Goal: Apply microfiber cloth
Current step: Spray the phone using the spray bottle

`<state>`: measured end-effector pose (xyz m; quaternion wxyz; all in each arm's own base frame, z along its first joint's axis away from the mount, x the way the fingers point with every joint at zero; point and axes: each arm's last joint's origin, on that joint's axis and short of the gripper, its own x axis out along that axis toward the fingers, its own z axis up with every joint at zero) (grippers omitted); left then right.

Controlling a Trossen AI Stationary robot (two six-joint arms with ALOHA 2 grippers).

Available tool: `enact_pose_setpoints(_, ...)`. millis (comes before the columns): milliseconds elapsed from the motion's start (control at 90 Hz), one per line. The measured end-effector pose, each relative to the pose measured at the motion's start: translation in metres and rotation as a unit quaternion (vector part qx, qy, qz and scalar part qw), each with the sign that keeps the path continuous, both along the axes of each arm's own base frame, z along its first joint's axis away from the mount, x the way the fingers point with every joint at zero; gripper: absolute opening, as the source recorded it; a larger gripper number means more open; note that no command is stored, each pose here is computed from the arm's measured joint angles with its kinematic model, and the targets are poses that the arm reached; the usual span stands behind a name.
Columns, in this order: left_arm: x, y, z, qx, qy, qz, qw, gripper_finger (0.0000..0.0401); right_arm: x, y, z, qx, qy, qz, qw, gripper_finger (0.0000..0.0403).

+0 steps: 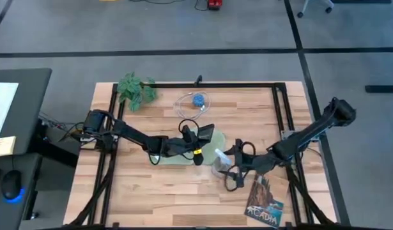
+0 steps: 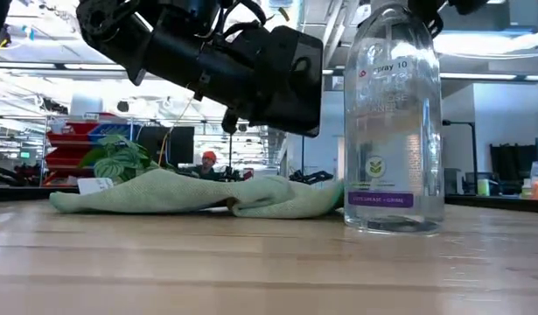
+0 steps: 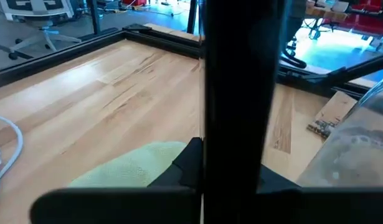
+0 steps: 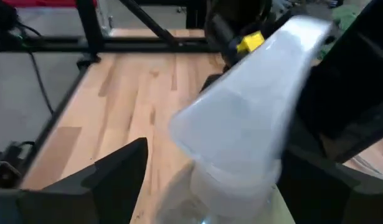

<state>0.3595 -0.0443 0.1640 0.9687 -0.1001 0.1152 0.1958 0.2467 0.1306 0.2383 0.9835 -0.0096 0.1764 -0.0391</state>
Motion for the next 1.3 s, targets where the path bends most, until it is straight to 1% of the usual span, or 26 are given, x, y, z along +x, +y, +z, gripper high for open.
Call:
enact_pose_setpoints(67,0.0,0.0,0.0,0.0,0.002,0.0,1.0,0.0013,0.003,0.004,0.001,-0.011,0.006,-0.011,1.0,0.0279)
enact_pose_setpoints(133,0.0,0.0,-0.001,0.0,0.003,0.0,1.0,0.0013,0.004,0.007,0.003,-0.019,0.014,-0.028,0.999,0.025)
enact_pose_setpoints(222,-0.001,0.0,-0.002,0.001,0.009,0.0,1.0,0.0013,0.002,0.011,0.006,-0.02,0.026,-0.055,0.998,0.0197)
enact_pose_setpoints(322,-0.001,0.0,-0.002,0.001,0.009,0.0,1.0,0.0013,-0.005,0.017,0.013,0.0,0.031,-0.08,0.996,0.0128)
enact_pose_setpoints(356,0.0,0.0,-0.001,0.001,0.008,0.0,1.0,0.0013,-0.007,0.019,0.015,-0.003,0.032,-0.089,0.996,0.0118)
enact_pose_setpoints(411,-0.001,0.0,-0.002,0.001,0.008,0.0,1.0,0.0013,-0.012,0.024,0.018,-0.003,0.037,-0.097,0.995,0.0118)
enact_pose_setpoints(478,0.0,0.0,-0.001,0.001,0.008,0.0,1.0,0.0013,-0.015,0.029,0.02,0.011,0.041,-0.108,0.993,0.0118)
enact_pose_setpoints(600,0.0,0.0,-0.001,0.0,0.007,0.001,1.0,0.0013,-0.02,0.035,0.023,0.073,0.026,-0.129,0.989,0.0118)
enact_pose_setpoints(678,0.0,0.0,-0.001,0.0,0.006,0.002,1.0,0.0013,-0.021,0.038,0.023,0.103,0.011,-0.147,0.984,0.0118)
enact_pose_setpoints(811,0.0,0.0,-0.001,0.001,0.006,0.004,1.0,0.0013,-0.019,0.043,0.015,0.095,0.0,-0.17,0.981,0.0118)
enact_pose_setpoints(1011,0.0,0.0,-0.001,0.001,0.006,0.005,1.0,0.0013,-0.006,0.045,0.005,0.09,-0.009,-0.191,0.977,0.0118)
enact_pose_setpoints(1056,0.0,0.0,-0.001,0.001,0.006,0.005,1.0,0.0013,-0.005,0.045,0.003,0.089,-0.008,-0.191,0.977,0.013)
enact_pose_setpoints(1111,0.0,0.0,-0.001,0.001,0.006,0.005,1.0,0.0013,-0.005,0.046,0.003,0.093,-0.003,-0.186,0.978,0.0161)
enact_pose_setpoints(1222,0.0,0.0,-0.001,0.001,0.005,0.005,1.0,0.0013,-0.007,0.047,0.002,0.065,0.022,-0.152,0.986,0.0228)
enact_pose_setpoints(1300,-0.001,0.0,-0.001,0.001,0.006,0.005,1.0,0.0013,-0.01,0.048,0.005,0.063,0.035,-0.122,0.99,0.0264)
